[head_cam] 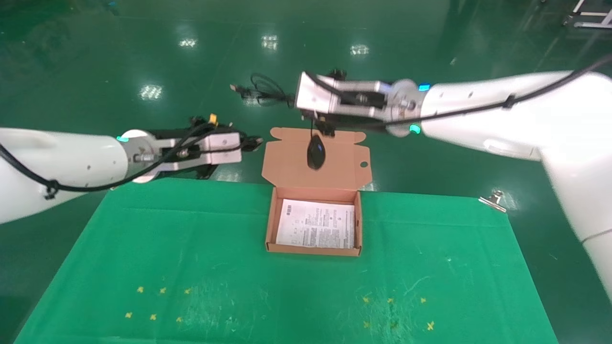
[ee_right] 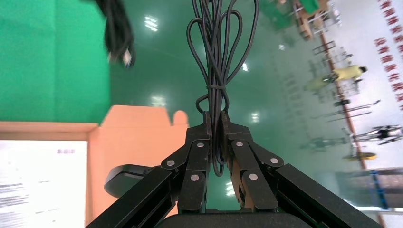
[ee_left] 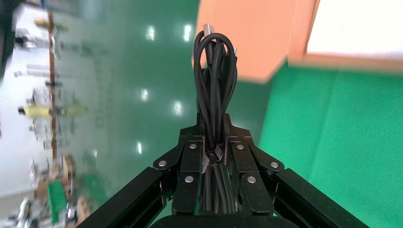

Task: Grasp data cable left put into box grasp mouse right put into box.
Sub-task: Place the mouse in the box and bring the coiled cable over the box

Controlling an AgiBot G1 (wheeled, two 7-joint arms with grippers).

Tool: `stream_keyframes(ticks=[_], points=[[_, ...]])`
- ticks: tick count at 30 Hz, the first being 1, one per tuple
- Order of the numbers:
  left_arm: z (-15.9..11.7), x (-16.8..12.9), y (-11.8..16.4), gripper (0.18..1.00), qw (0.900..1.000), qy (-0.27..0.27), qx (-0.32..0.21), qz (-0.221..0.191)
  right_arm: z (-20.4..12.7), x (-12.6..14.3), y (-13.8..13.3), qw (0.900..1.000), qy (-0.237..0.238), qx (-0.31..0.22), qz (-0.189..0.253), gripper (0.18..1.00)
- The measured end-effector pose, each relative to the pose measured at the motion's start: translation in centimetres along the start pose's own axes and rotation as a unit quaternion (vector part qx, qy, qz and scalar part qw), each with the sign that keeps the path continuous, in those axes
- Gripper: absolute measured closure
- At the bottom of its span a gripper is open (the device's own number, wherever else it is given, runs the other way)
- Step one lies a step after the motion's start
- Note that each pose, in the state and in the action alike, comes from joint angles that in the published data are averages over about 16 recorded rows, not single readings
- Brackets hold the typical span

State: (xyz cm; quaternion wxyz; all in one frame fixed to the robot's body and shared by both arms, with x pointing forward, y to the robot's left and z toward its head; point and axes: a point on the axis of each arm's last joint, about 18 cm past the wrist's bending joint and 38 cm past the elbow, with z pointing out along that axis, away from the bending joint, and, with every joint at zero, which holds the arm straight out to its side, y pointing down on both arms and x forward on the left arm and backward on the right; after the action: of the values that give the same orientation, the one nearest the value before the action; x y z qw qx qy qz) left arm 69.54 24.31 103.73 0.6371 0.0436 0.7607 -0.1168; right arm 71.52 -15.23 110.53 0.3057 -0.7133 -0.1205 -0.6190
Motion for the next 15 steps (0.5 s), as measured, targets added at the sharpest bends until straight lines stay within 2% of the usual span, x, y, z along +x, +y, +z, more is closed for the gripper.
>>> stream_keyframes(ticks=[9,15], points=[[-0.2,1.8,3.4,0.942,0.9975,0.021,-0.067,-0.005,2.7,-4.8,0.9,0.999,-0.04,-0.002,0.037,0.97],[-0.6,2.6,4.7,0.942,0.9948,0.03,-0.097,-0.009,3.8,-7.9,1.9,0.995,-0.057,-0.005,0.078,0.97]])
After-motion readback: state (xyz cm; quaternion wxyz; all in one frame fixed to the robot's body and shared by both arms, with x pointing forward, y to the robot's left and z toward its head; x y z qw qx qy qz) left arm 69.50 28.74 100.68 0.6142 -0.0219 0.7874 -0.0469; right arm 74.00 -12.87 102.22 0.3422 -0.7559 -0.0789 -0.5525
